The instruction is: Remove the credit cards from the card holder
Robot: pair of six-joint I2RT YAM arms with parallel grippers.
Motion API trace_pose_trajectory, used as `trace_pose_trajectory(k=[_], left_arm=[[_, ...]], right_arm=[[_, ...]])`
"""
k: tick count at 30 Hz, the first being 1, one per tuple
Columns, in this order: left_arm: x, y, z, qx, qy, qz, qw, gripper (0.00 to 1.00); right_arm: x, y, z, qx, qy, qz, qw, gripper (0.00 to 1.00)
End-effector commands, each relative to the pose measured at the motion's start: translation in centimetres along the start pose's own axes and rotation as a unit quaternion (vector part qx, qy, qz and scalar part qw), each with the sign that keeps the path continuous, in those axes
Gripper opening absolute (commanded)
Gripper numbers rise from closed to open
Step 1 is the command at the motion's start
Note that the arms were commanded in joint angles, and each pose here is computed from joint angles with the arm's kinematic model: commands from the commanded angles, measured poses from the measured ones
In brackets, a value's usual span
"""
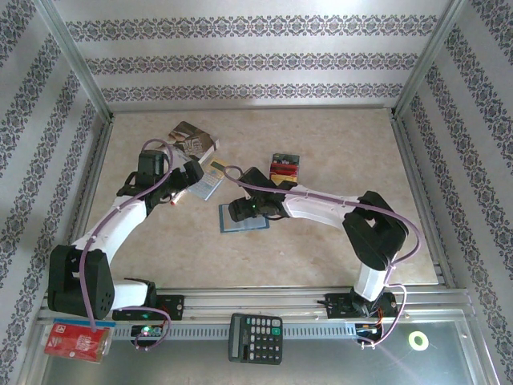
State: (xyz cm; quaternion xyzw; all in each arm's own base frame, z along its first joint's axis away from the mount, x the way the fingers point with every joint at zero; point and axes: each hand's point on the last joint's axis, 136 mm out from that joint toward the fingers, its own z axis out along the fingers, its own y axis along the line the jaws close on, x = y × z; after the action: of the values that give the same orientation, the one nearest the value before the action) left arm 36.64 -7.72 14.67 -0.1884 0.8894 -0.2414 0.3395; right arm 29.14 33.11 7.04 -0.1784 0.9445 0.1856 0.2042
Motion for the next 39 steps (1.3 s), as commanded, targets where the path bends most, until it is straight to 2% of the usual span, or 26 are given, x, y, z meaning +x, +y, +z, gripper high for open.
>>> trace_pose_trajectory(k=[1, 13, 17, 26, 35, 39], left_arm=[[-1.5, -0.2, -0.9, 0.005, -0.037, -0.004, 0.999, 1.0], [-1.4, 0.2, -1.6, -0.007, -0.042, -0.001, 0.999, 1.0], [-1.2, 0.0, -1.5, 0.001, -0.033, 0.001, 0.999, 1.0], [-0.7, -0.2, -0.5, 0.01, -0.013, -0.005, 1.0, 1.0], [-0.1, -0.7, 0.1, 0.031, 0.006, -0.013, 0.999, 0.99], [1.3, -0.8, 0.7, 0.045, 0.034, -0.028, 0.998, 0.97]], right_arm=[[0.2, 0.4, 0.8, -0.003, 0.007, 0.02, 1.0, 0.76], [0.6, 1.0, 3.3, 0.024, 0.044, 0.006, 0.999, 0.69], [1.0, 0.4, 4.1, 0.035, 0.056, 0.003, 0.998, 0.68], [3.4, -1.7, 5.2, 0.071, 0.1, -0.005, 0.992, 0.59], [4.7, -2.6, 6.1, 0.056, 0.117, 0.016, 0.991, 0.4], [4.7, -3.3, 6.1, 0.052, 0.118, 0.03, 0.991, 0.27]])
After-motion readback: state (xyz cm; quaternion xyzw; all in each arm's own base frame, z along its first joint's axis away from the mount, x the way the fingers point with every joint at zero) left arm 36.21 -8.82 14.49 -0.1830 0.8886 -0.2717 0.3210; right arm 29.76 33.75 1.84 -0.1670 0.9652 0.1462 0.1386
